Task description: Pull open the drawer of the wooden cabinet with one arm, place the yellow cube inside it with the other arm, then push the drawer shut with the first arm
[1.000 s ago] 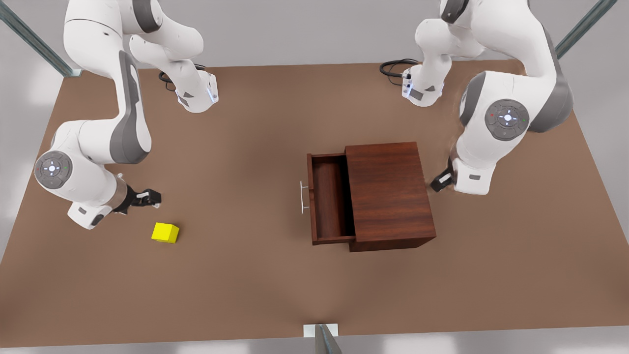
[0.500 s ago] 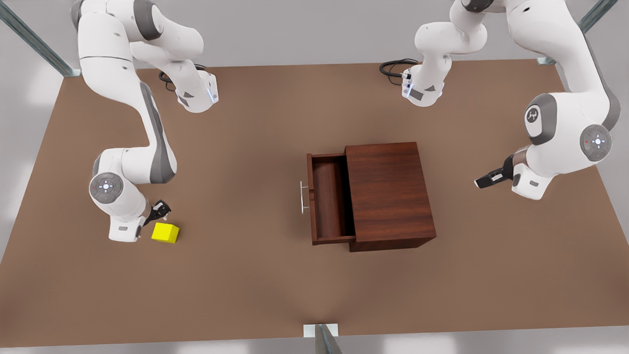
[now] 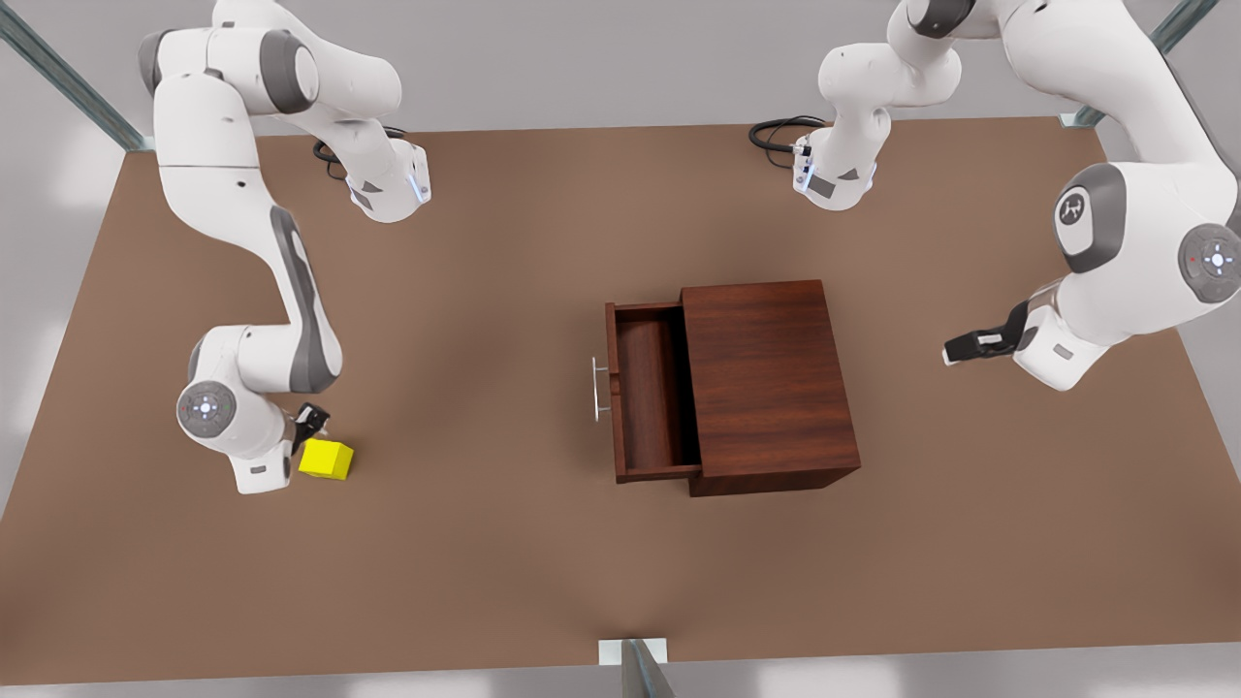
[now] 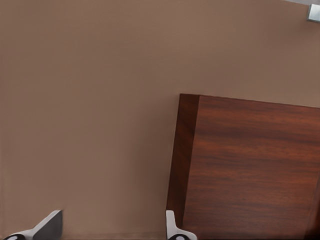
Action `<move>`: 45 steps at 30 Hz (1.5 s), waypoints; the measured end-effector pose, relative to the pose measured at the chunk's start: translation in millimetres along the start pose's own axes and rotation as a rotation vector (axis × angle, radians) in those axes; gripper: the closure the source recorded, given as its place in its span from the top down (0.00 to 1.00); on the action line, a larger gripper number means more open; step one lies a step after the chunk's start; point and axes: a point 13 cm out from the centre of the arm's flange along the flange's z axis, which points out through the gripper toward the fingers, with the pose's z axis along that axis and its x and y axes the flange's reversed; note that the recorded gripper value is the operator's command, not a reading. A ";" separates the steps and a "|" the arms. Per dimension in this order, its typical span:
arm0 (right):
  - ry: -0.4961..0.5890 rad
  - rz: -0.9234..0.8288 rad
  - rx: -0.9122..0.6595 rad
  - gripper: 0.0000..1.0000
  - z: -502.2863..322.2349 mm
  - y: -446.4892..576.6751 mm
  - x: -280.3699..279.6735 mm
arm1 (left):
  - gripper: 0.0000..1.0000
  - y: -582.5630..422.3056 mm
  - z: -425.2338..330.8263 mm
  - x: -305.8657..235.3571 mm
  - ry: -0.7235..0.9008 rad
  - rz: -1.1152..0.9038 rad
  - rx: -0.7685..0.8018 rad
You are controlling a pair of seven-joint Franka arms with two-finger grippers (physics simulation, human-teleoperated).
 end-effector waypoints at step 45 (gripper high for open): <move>-0.059 -0.402 -0.093 0.98 109.0 -1.2 4.8 | 1.00 -33.1 17.3 39.3 0.078 0.210 -0.066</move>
